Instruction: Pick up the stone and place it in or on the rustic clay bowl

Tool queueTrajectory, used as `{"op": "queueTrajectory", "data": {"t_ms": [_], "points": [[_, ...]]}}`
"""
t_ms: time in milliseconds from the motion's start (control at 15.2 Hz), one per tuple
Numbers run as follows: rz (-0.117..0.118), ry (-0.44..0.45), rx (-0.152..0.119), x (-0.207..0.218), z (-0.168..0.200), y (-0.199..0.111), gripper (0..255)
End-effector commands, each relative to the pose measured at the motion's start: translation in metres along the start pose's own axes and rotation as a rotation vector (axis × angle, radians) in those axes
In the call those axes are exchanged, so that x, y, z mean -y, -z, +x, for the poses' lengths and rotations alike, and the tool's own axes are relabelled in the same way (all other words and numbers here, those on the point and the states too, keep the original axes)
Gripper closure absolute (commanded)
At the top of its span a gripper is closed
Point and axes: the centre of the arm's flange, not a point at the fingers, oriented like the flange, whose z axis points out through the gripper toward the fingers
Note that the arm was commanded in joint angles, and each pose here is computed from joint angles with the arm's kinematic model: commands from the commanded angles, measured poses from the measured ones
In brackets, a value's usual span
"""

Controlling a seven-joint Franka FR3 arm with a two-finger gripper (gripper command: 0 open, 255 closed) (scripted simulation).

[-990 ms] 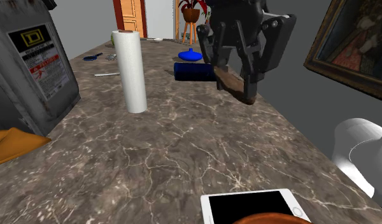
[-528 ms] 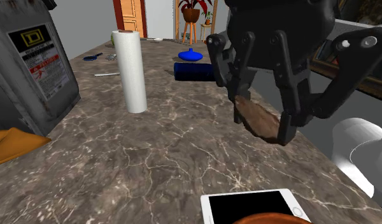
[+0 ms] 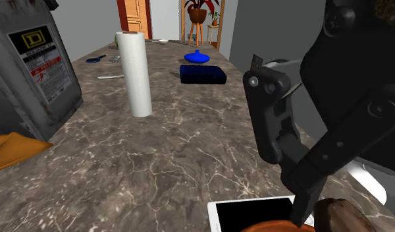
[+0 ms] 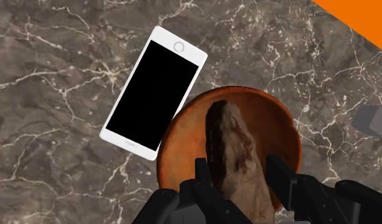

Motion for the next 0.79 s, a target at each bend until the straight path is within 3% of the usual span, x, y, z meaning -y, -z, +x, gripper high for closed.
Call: {"op": "queueTrajectory", "data": {"t_ms": [0,726], "points": [[0.001,-0.002,-0.001,0.024,0.013,0.002,255],[0.001,-0.002,-0.001,0.025,0.025,-0.050,255]]}}
